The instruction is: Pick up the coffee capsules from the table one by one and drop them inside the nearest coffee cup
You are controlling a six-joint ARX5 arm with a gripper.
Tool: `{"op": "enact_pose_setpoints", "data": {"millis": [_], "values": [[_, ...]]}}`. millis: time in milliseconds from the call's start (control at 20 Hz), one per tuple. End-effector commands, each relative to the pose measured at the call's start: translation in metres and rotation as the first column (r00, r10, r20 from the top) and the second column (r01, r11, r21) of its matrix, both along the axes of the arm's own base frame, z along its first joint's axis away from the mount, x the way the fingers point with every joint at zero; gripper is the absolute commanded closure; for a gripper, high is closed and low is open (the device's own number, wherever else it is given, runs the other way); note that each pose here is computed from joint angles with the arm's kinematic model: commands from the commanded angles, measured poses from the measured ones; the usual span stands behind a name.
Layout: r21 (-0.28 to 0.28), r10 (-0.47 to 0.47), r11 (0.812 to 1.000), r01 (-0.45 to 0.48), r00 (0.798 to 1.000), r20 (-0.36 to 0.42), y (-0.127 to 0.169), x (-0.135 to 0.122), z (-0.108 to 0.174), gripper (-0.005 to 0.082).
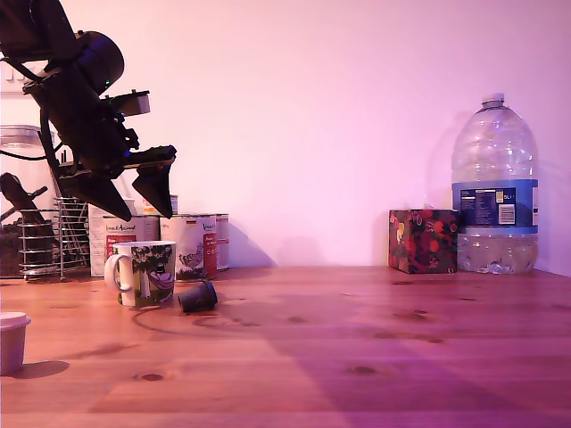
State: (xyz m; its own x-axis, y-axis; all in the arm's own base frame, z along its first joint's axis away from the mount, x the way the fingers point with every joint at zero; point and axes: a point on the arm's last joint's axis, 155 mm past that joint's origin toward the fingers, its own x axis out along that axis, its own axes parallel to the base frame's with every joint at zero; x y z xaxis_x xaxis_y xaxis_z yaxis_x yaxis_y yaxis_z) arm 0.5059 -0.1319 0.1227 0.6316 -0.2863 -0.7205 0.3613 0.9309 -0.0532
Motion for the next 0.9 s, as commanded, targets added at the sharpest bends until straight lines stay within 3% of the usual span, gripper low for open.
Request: {"op": "enact_pose_setpoints", "data": {"millis": [0,600,850], "values": [[-0.01,0.004,1.0,-0.004,1.0,0.029,-0.001,-0.001,0.014,0.016],[-0.045,-0.043,0.998,0.046,0.996,0.073,-0.015,0.001,0.026,0.0161],[-0.013,-0.105,0.994,0.107,0.988,0.116,-0.027,-0.004,0.039,0.0161]]}}
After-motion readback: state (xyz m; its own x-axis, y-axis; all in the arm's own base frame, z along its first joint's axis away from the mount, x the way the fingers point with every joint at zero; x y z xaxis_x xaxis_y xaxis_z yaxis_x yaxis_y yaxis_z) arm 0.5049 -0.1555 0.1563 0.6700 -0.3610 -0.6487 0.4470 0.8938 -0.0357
